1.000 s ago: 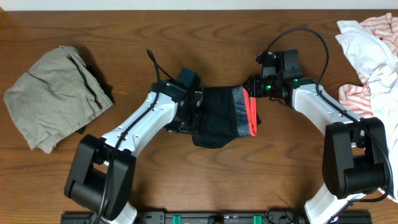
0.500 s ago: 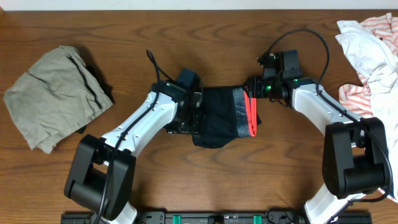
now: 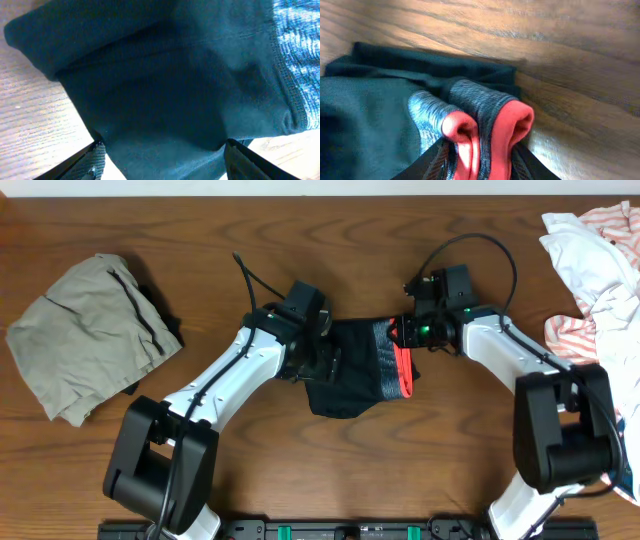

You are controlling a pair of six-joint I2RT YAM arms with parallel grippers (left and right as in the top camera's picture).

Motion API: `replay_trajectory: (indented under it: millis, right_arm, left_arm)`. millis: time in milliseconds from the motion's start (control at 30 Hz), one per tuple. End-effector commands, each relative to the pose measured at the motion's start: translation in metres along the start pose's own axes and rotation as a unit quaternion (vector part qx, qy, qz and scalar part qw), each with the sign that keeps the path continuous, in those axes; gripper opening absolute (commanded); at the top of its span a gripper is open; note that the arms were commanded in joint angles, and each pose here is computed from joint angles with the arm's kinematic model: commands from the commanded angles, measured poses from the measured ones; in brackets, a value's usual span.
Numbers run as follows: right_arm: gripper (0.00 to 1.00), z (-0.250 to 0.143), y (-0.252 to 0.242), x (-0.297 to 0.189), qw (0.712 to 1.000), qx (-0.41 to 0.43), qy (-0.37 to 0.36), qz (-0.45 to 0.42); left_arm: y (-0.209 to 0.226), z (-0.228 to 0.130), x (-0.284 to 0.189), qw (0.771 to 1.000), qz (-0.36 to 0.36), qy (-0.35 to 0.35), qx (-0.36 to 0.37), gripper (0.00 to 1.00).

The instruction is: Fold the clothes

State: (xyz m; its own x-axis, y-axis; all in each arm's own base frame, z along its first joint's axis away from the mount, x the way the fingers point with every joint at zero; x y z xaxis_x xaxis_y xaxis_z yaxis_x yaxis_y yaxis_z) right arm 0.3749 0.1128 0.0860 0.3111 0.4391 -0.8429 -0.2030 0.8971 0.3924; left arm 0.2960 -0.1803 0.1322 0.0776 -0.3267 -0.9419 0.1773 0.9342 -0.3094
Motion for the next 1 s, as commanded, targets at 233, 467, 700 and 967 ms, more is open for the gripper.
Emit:
replay_trajectory:
  millis: [233,467,700,967]
  right_arm:
    - [0.37,0.008,-0.015,0.034,0.999,0.017,-0.026,-0.01]
    - [0.52,0.021,-0.013,0.033,0.998,0.007,-0.063,-0.004]
    - [0.69,0.034,-0.009,0.022,0.996,-0.008,-0.087,0.008]
    - [0.67,0.071,0.012,-0.061,0.99,-0.056,-0.127,0.014]
  left_arm:
    - [-0.011,-0.016,0.022,0.995,-0.031,0.072,-0.059,0.75]
    - [-0.018,-0.032,0.023,0.989,-0.012,0.109,-0.099,0.75]
    - [-0.023,-0.03,0.021,0.993,-0.006,0.096,-0.073,0.63]
    - [0.001,-0.001,-0.049,0.999,0.019,-0.039,-0.022,0.6]
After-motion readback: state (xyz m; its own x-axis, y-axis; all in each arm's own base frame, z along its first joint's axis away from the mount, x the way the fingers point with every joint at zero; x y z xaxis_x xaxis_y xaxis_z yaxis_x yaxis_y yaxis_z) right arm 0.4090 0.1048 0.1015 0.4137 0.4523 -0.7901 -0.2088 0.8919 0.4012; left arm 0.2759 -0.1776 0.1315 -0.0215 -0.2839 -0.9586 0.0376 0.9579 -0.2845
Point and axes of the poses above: each gripper's point midway between its finger pads, its own x axis out along the fingers, its own y axis along the line the jaws close on, z = x × y, the point moved 8 cm from there along -x, back along the fingers, and after that the axes turned 1 degree about -x, right-handed, at the moved point
